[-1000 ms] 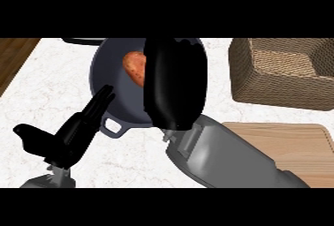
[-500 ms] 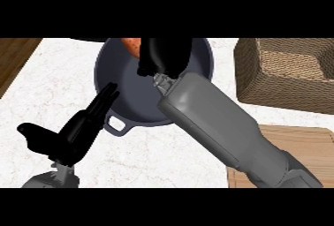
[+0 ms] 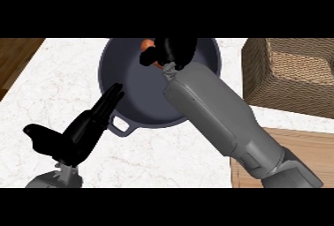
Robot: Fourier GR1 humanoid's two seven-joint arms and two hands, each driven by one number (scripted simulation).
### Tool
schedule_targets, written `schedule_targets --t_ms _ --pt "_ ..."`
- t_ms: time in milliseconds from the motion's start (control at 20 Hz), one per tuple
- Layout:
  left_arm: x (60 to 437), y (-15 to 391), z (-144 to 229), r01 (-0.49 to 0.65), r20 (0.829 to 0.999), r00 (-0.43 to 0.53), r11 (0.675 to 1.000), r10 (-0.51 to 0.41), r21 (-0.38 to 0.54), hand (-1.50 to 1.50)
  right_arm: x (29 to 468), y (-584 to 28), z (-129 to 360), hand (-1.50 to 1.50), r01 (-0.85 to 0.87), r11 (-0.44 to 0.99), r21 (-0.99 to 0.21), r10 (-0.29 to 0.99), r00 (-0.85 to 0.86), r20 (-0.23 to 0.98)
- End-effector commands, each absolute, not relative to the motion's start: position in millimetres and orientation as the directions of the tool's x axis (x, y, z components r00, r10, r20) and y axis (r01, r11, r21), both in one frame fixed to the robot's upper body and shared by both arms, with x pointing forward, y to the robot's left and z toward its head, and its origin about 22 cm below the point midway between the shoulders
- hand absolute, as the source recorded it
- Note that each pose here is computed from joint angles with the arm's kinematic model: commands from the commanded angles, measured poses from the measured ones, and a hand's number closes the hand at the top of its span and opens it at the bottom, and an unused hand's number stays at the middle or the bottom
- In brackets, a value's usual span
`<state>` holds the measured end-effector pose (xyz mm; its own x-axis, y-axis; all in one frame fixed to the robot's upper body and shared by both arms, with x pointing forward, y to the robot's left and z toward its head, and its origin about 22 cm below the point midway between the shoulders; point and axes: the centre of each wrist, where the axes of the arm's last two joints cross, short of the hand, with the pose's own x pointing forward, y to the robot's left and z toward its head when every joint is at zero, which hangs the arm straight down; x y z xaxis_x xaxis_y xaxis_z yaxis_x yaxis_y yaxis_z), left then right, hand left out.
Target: Pick the sweet potato from the cutting board and place it in the pot
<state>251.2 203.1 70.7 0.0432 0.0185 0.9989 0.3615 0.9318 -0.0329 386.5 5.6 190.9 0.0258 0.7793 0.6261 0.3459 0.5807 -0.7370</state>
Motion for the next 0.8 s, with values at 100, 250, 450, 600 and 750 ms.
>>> schedule_targets --t_ms 100,250,450,600,750 --pt "253.1 184.4 45.4 0.400 0.980 0.201 0.913 -0.001 -0.081 0.00 393.4 -0.5 180.1 -1.50 0.397 0.739 -0.544 0.607 -0.043 0.794" --pt "252.8 194.1 43.6 0.400 0.984 0.177 0.912 0.021 -0.092 0.00 398.5 -3.0 175.9 -1.50 0.404 0.768 -0.497 0.569 -0.076 0.819" --pt "254.0 189.0 47.8 0.399 0.982 0.190 0.912 0.015 -0.091 0.00 404.7 -1.4 181.6 -1.50 0.477 0.776 -0.413 0.536 -0.152 0.830" --pt "246.4 197.2 46.8 0.371 0.981 0.195 0.925 0.013 -0.087 0.00 413.3 -5.7 167.6 -1.50 0.535 0.729 -0.427 0.578 -0.148 0.803" --pt "250.0 198.3 40.4 0.370 0.983 0.184 0.924 0.025 -0.093 0.00 413.1 -13.1 147.3 -1.50 0.553 0.733 -0.396 0.551 -0.140 0.823"
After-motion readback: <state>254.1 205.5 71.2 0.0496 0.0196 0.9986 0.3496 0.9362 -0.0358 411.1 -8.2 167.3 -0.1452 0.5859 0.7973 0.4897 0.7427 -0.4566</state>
